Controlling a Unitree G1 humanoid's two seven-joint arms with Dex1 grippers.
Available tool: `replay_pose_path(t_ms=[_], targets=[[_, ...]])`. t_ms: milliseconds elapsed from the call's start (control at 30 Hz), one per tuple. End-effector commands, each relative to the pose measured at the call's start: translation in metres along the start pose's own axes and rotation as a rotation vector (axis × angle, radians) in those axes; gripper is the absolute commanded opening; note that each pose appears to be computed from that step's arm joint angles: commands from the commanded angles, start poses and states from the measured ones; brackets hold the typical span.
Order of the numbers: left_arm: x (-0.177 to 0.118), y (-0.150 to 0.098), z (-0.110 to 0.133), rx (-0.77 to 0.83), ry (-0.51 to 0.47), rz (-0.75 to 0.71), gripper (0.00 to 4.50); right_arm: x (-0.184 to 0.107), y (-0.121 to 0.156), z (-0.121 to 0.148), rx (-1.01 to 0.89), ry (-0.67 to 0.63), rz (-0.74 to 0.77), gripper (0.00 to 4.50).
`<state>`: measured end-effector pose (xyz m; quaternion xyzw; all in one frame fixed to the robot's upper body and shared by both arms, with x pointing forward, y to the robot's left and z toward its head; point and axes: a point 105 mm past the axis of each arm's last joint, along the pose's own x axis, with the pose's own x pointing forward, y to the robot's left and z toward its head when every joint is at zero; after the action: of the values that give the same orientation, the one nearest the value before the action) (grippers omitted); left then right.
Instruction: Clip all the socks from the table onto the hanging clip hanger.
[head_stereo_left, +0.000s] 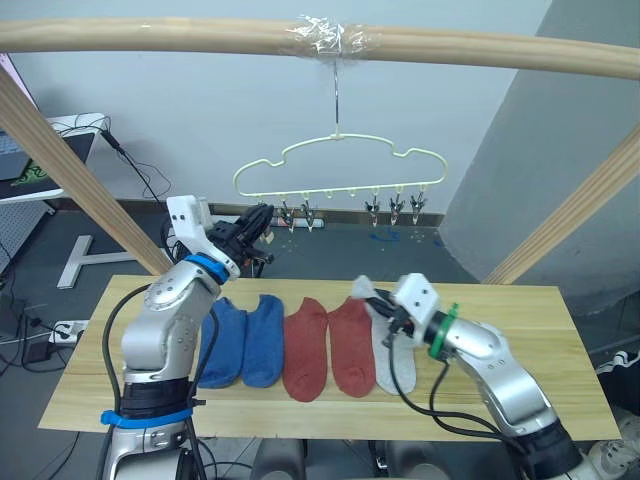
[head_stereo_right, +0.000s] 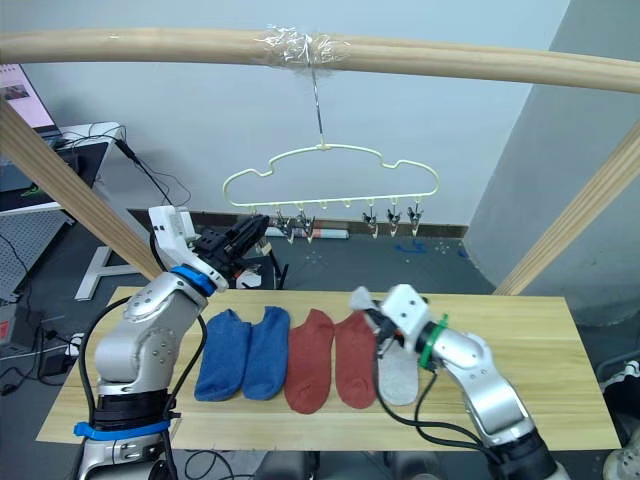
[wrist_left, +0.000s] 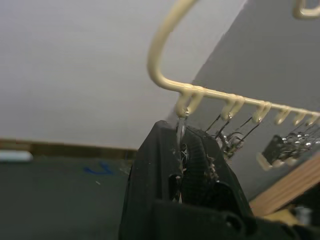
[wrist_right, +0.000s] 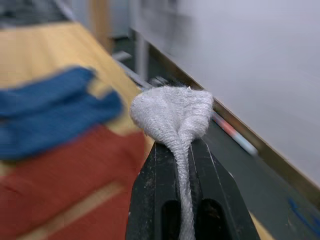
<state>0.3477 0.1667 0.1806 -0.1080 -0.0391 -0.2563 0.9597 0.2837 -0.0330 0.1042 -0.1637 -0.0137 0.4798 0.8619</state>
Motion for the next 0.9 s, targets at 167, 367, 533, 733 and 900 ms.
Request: replay_pose_path(t_ms=[167,367,533,733,900], targets=[[-0.004,-0.03,0.018,-0.19,0.011,-0.144,0.13,0.052,0.013,0.033,0.031,-0.126,0.092,0.0],[-0.005,-0.03,0.019,-0.208,0.029,-0.135,0.13,0.072,0.017,0.034,0.061,-0.141,0.099,0.0],[-0.006,-0.034,0.016,-0.204,0.047,-0.148,0.13,0.08,0.011,0.05,0.063,-0.204,0.075,0.0],[-0.007,-0.033,0.013,-0.196,0.056,-0.154,0.13,0.081,0.005,0.058,0.07,-0.242,0.056,0.0],[-0.008,-0.031,0.011,-0.192,0.056,-0.148,0.13,0.082,0.006,0.065,0.073,-0.267,0.061,0.0]])
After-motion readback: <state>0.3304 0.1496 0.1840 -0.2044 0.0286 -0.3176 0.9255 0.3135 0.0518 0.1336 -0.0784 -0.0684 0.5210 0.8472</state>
